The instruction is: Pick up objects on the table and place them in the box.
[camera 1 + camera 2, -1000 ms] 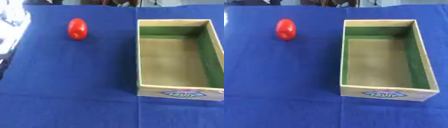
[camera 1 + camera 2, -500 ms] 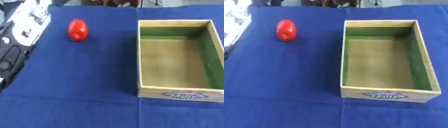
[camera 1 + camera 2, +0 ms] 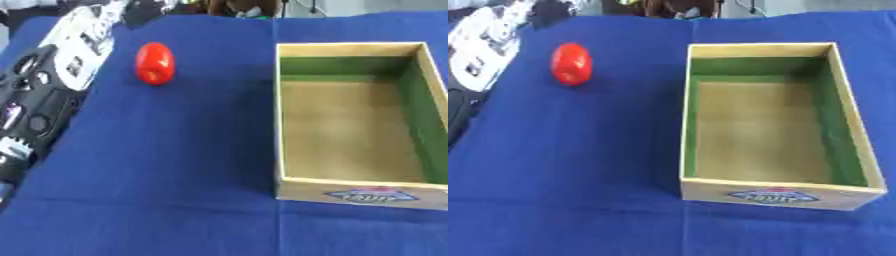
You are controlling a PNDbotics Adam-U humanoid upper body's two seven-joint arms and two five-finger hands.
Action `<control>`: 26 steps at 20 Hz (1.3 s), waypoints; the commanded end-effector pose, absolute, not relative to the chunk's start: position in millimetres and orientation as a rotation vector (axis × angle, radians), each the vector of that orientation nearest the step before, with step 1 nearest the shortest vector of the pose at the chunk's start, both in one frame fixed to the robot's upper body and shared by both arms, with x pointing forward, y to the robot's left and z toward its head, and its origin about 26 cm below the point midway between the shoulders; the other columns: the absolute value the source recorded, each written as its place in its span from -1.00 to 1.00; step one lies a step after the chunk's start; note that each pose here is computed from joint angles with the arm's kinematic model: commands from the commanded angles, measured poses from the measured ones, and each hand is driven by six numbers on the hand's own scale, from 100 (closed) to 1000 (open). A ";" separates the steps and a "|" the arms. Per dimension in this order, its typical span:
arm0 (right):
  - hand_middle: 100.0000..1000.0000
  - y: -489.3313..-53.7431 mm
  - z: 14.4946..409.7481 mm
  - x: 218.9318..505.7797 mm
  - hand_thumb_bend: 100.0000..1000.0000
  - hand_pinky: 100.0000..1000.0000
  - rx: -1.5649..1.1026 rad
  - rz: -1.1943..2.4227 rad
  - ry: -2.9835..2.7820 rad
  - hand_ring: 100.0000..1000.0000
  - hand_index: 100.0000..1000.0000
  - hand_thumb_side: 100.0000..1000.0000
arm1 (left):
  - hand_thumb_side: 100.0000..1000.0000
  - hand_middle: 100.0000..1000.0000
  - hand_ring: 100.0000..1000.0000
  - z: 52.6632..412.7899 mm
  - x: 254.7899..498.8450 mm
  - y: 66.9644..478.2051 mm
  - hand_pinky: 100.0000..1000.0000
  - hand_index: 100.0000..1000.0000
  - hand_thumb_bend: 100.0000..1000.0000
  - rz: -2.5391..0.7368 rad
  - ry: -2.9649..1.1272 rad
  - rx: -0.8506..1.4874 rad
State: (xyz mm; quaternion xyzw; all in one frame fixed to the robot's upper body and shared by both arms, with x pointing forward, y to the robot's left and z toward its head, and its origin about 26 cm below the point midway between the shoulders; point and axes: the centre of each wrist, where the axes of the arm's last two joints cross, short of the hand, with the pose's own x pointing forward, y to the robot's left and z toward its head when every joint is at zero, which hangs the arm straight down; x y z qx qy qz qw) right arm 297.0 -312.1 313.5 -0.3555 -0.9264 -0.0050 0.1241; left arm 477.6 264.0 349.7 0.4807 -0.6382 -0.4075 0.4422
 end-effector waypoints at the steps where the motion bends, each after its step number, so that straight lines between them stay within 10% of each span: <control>1: 0.54 -313.5 323.5 291.8 -1.00 0.47 -1.053 0.007 -2.731 0.44 0.62 0.95 | 1.00 0.55 0.54 358.3 480.7 275.0 0.14 0.94 -0.52 -1.021 -1.537 1.226; 17: 0.54 -316.5 318.8 291.6 -1.00 0.47 -1.064 0.004 -2.704 0.44 0.62 0.94 | 1.00 0.60 0.56 358.7 480.4 287.9 0.14 0.97 -0.54 -1.120 -1.321 1.331; 26: 0.54 -317.8 316.4 291.5 -1.00 0.47 -1.069 -0.005 -2.687 0.44 0.61 0.91 | 1.00 0.54 0.50 359.6 481.0 285.8 0.12 1.00 -0.08 -1.248 -1.355 1.161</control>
